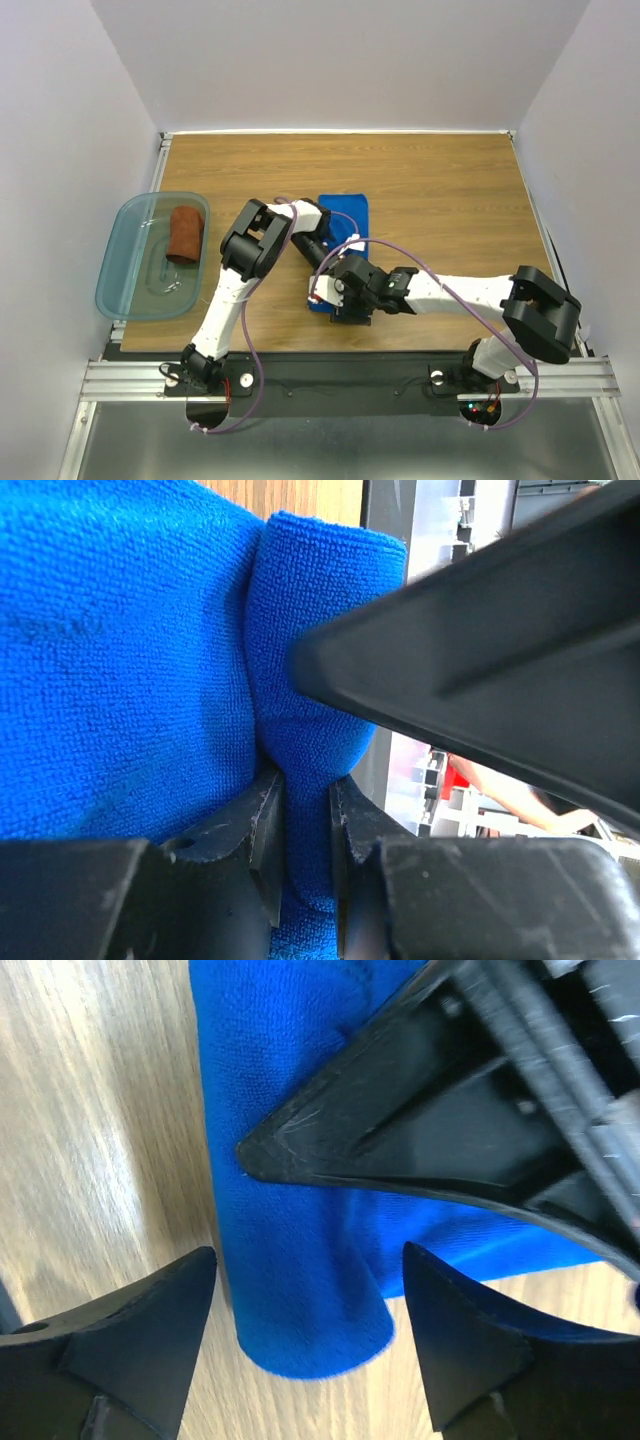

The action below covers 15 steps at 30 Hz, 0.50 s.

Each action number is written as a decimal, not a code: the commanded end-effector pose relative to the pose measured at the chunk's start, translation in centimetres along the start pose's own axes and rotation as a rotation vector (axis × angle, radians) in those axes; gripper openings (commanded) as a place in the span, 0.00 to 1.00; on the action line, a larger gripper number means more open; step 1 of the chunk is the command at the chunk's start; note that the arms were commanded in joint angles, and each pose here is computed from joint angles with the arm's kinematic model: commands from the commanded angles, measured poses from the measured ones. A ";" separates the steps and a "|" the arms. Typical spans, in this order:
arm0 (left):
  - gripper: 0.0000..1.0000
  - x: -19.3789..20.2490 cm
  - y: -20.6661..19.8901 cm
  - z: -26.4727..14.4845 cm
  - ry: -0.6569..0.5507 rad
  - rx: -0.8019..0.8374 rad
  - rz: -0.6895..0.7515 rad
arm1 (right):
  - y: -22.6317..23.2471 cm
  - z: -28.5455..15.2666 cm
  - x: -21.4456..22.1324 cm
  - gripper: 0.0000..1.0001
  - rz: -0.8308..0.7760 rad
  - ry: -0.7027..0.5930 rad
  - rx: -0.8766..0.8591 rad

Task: Roll the towels
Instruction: Roll the towel

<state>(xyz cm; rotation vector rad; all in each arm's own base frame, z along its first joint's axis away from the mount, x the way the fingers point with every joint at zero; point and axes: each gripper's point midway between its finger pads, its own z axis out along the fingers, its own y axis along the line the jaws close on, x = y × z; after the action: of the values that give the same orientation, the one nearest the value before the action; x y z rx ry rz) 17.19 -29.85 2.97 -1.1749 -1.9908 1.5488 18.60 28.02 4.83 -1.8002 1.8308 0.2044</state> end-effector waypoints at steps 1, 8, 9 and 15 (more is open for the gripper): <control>0.08 3.1 7.3 -1.3 0.174 -0.203 0.134 | 0.0 0.8 -1.2 0.70 0.018 -0.050 0.022; 0.22 1.4 6.5 -2.7 0.104 -0.239 0.180 | 2.7 1.5 -0.2 0.14 0.070 -0.060 -0.089; 0.28 1.0 6.4 -3.0 0.088 -0.252 0.188 | 3.1 1.3 -0.5 0.04 0.099 -0.080 -0.121; 0.39 0.3 3.8 -6.9 0.010 -0.336 0.258 | 3.9 0.6 -0.3 0.01 0.212 -0.114 -0.249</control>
<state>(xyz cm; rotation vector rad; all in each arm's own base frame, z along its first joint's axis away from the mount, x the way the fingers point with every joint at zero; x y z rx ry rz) 18.59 -28.08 3.32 -1.2851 -2.0719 1.5091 17.68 29.09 3.66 -1.7084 1.9045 0.4083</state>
